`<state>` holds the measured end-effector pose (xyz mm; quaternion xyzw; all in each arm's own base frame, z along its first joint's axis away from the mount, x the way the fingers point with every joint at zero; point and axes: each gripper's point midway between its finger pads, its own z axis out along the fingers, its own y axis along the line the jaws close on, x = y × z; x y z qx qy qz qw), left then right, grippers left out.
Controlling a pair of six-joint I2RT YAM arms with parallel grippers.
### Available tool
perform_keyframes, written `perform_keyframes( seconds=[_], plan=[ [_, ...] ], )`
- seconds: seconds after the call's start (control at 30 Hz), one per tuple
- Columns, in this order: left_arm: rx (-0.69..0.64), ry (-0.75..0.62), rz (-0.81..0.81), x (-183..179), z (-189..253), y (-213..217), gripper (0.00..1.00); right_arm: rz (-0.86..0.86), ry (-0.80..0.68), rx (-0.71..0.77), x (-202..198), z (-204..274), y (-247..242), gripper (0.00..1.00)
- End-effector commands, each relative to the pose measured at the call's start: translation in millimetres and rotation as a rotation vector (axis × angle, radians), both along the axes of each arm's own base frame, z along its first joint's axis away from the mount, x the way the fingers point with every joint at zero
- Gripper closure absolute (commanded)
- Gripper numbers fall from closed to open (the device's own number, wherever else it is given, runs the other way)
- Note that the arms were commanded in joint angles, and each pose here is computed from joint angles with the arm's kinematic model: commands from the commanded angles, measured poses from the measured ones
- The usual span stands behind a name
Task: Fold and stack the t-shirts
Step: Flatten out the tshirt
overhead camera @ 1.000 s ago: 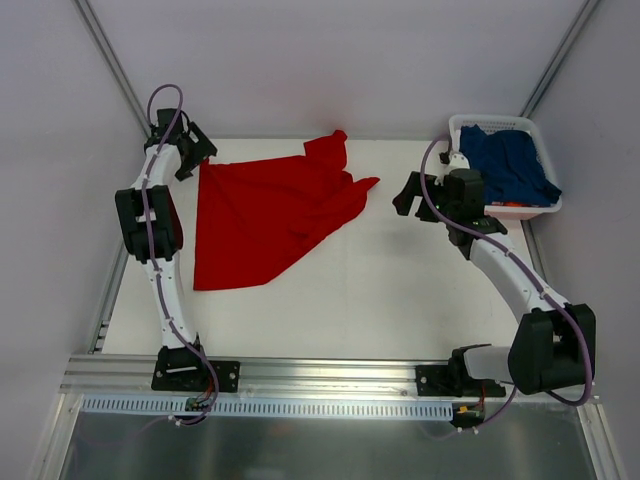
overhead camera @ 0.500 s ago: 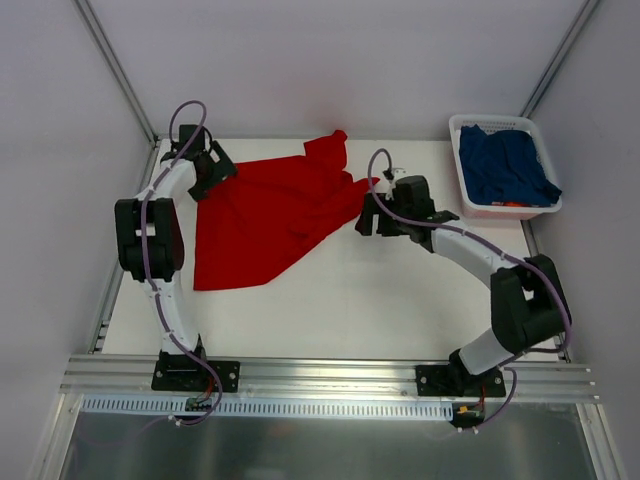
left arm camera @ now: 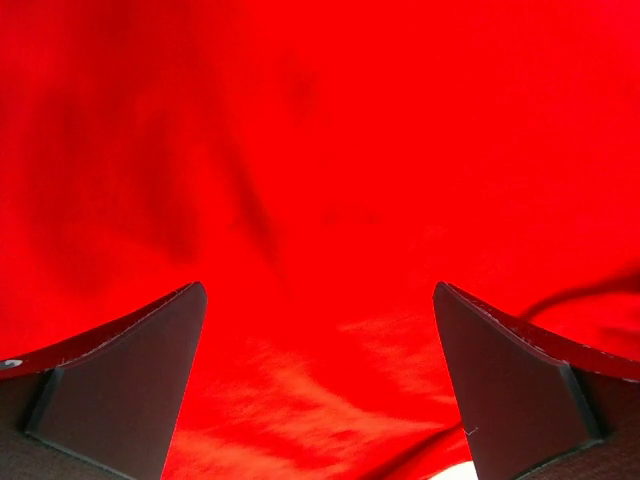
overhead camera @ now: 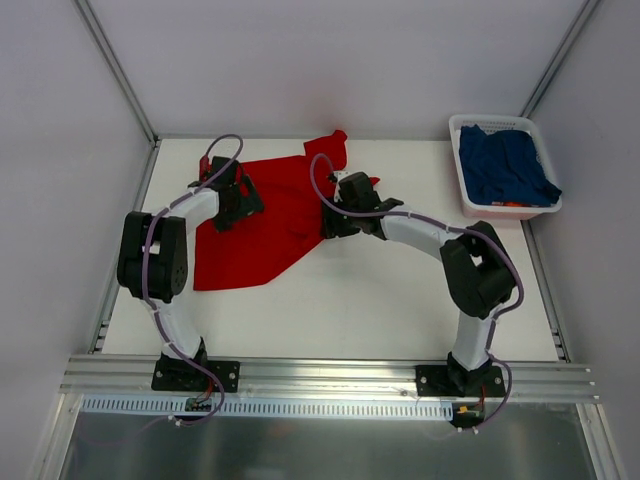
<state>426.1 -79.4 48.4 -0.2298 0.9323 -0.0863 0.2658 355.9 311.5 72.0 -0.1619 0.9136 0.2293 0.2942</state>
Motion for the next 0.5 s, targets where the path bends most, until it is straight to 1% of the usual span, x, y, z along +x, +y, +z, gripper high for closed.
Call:
perform_keyframes(
  seconds=[0.0, 0.07, 0.23, 0.47],
  plan=[
    [0.001, -0.056, 0.021, -6.3, 11.1, 0.3, 0.01, 0.031, -0.034, 0.007, 6.6, 16.6, 26.7, 0.52],
    [-0.004, -0.044, 0.022, -16.3, 4.0, 0.1, 0.01, 0.053, -0.023, -0.005, 2.4, 10.8, 38.3, 0.53],
    [-0.012, -0.034, 0.016, -29.3, -2.7, -0.4, 0.01, 0.083, -0.030, 0.009, 3.2, 12.1, 58.1, 0.51],
    [-0.023, -0.030, 0.013, -36.2, -7.0, -1.3, 0.01, 0.091, -0.021, -0.001, 1.9, 2.1, 58.5, 0.50]
  ],
)
